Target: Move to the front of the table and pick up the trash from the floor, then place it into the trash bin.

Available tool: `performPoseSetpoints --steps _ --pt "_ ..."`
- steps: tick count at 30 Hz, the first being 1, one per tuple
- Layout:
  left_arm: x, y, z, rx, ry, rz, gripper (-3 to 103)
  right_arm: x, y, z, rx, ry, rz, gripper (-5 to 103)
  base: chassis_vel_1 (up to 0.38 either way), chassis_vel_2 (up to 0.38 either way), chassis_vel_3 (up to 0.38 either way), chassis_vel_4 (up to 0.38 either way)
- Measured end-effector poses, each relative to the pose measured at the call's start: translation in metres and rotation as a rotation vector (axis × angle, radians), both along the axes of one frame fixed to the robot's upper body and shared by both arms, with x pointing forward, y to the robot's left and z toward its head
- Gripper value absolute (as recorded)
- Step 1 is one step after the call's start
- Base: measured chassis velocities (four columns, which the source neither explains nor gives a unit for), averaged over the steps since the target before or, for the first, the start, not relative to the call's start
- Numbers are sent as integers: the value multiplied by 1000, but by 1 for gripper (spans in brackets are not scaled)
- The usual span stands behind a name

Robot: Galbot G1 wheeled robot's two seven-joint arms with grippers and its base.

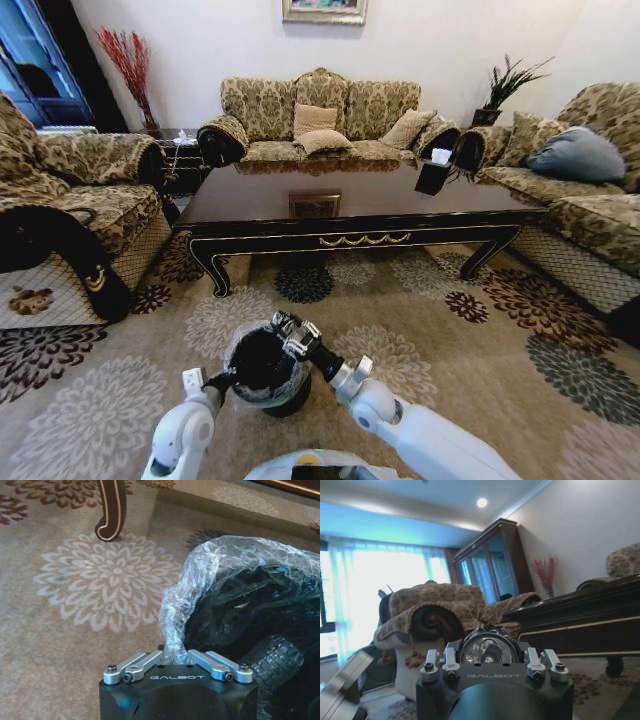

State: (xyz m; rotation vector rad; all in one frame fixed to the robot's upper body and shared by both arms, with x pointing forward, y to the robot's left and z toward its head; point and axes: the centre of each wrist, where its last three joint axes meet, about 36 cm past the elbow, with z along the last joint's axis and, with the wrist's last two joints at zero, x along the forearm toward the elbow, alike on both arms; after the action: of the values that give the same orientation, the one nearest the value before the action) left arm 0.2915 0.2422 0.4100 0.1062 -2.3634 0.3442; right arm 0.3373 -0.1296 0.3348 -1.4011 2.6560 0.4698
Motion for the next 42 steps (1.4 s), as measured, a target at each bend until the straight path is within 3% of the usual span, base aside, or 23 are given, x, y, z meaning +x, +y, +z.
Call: performPoseSetpoints --steps 14,16,19,21,25,30,38,41,42 --pt "-6 -3 16 -36 -36 1 2 -10 -7 -8 -21 -18 12 50 0 0 0 0" --pt "-7 -2 17 -34 -38 2 2 -11 -8 -8 -23 -22 11 54 0 0 0 0" --pt "-9 0 19 -30 -40 8 2 -13 -11 -8 -32 -31 5 70 0 0 0 0" --pt "-9 1 20 -31 -41 9 2 -13 -12 -9 -34 -33 2 70 0 0 0 0" --pt "-11 2 22 -30 -44 15 2 -15 -16 -8 -37 -36 -5 91 0 0 0 0" --pt "-13 6 24 -23 -47 26 2 -13 -19 -6 -36 -32 -27 99 0 0 0 0" --pt "-10 40 32 15 -67 84 2 6 -33 5 -45 5 -154 100 0 0 0 0" --pt "-6 64 44 26 -102 143 2 18 -45 4 -156 88 -291 100 0 0 0 0" --pt "-6 64 44 26 -102 143 2 18 -45 4 -156 88 -291 100 0 0 0 0"
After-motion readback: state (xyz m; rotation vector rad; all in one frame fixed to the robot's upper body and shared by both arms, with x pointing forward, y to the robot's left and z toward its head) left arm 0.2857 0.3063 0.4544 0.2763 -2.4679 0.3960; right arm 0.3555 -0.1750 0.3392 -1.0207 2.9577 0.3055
